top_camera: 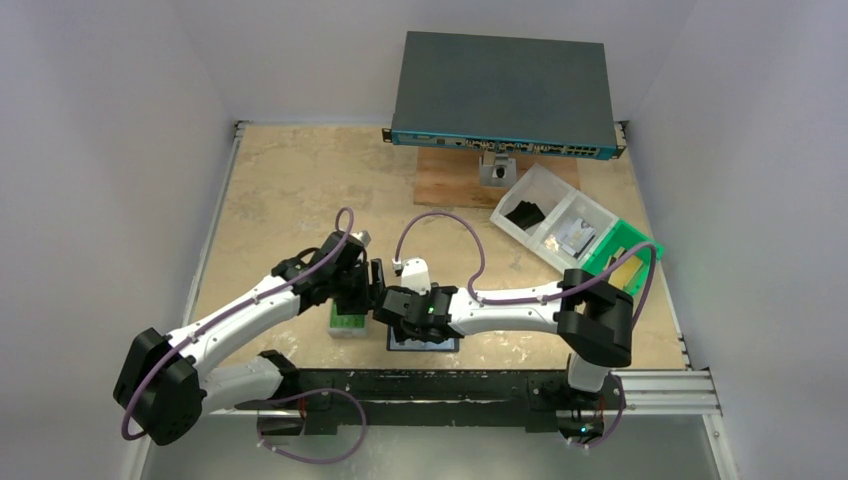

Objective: Take the credit cards out of the card holder
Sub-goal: Remove the credit card from the card holder.

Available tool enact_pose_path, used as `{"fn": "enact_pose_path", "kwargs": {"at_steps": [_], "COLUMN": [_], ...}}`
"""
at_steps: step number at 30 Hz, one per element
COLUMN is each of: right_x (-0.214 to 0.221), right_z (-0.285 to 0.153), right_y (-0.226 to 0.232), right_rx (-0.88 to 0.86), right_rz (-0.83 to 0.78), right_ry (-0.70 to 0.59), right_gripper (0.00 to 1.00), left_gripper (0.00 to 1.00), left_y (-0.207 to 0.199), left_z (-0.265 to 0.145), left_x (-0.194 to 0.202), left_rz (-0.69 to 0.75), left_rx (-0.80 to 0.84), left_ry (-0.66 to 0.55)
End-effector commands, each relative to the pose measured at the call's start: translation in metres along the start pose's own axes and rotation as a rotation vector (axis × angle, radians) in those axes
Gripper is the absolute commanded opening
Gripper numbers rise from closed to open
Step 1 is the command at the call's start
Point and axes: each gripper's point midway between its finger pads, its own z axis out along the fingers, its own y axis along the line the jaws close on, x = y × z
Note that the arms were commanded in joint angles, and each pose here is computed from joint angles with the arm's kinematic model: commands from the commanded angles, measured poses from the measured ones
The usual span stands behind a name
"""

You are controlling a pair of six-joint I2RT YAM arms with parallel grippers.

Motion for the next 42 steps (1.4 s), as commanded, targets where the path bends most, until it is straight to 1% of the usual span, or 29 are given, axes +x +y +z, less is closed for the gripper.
{"fn": "enact_pose_path", "kwargs": {"at_steps": [1,6,15,20,25,27,31,35,39,42], "right_x": [-0.010,0.001,0.009,0.018,0.022,0.022,0.022,0.018,0.013,0.012], "right_z": [-0.007,0.000,0.008,0.012,0.012,0.010,0.007,0.004,0.000,-0.002], "right_y": [0.023,0.032,0.029,0.023,0.014,0.011,0.008,0.002,-0.001,-0.004], "right_rx": [-0.063,-0.108,-0.102,-0.142,-0.199,-0.230,-0.291,-0.346,-0.400,-0.429], "right_rz": [0.023,0.027,0.018,0.059,0.118,0.140,0.188,0.238,0.283,0.311], "right_ry": [-0.028,0.014,0.030,0.055,0.060,0.058,0.061,0.050,0.033,0.031], "right_gripper": [0.60,0.60,0.59,0.59,0.58,0.58,0.58,0.58,0.60,0.60], "left_gripper": [0.62,0.62,0.62,0.61,0.52,0.45,0.29,0.18,0.13,0.12], "left_y": [-0.007,-0.006,-0.007,-0.008,-0.010,-0.012,-0.015,-0.023,-0.028,-0.033], "left_z": [0.001,0.000,0.003,0.005,0.011,0.014,0.018,0.022,0.030,0.036], "left_x": [-0.005,-0.004,-0.001,0.001,0.007,0.009,0.013,0.018,0.025,0.029], "left_rz": [-0.016,-0.016,-0.022,-0.023,-0.021,-0.020,-0.018,0.001,0.016,0.025], "left_rx": [0.033,0.034,0.038,0.051,0.070,0.081,0.102,0.124,0.116,0.121], "left_ry": [-0.015,-0.013,-0.001,0.014,0.048,0.062,0.085,0.109,0.140,0.155]}}
